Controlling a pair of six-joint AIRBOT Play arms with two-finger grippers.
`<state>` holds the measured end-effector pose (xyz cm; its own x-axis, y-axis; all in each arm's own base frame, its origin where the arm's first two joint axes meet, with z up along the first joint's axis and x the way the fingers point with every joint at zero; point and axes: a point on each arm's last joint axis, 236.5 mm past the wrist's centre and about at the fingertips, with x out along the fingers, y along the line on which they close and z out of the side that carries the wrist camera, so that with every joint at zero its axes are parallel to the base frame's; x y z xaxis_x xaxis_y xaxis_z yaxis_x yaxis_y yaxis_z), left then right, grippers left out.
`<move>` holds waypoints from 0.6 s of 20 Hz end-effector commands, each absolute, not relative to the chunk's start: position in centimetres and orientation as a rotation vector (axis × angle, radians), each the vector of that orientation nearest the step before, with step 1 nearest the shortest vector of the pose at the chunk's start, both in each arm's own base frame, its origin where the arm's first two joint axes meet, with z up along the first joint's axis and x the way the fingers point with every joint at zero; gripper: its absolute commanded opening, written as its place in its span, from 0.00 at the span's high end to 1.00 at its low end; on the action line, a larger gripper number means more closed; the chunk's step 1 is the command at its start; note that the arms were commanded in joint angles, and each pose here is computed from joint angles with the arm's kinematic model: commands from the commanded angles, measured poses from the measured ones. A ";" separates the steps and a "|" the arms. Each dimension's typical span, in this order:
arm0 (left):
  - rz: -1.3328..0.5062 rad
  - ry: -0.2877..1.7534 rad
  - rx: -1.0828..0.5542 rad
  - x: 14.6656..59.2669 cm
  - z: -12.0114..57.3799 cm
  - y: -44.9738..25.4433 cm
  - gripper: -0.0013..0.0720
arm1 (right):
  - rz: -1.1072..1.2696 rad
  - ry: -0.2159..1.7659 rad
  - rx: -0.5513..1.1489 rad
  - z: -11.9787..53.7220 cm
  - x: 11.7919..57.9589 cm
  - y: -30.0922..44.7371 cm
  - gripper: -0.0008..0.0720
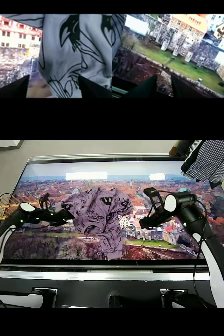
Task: Fold the clothes and pants, and hang the long-sleeved shirts on hangers.
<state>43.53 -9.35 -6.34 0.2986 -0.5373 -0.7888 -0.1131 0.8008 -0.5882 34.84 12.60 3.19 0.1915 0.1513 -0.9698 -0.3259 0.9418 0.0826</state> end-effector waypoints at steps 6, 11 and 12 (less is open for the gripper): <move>-0.327 1.305 -0.703 43.6 -9.2 -11.8 0.95 | 0.316 1.391 0.252 -0.6 34.9 17.9 0.06; -0.328 1.304 -0.703 43.6 -9.1 -11.8 0.95 | 0.473 1.508 0.548 -6.5 33.3 24.3 0.05; -0.329 1.305 -0.703 43.6 -9.1 -11.8 0.95 | 0.482 1.526 0.580 -7.5 33.3 24.8 0.05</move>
<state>43.55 -11.69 -9.15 0.2552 -0.5905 -0.7656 -0.1595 0.7553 -0.6357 33.26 21.66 -5.39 0.0227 0.5019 -0.8646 -0.0248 0.8649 0.5014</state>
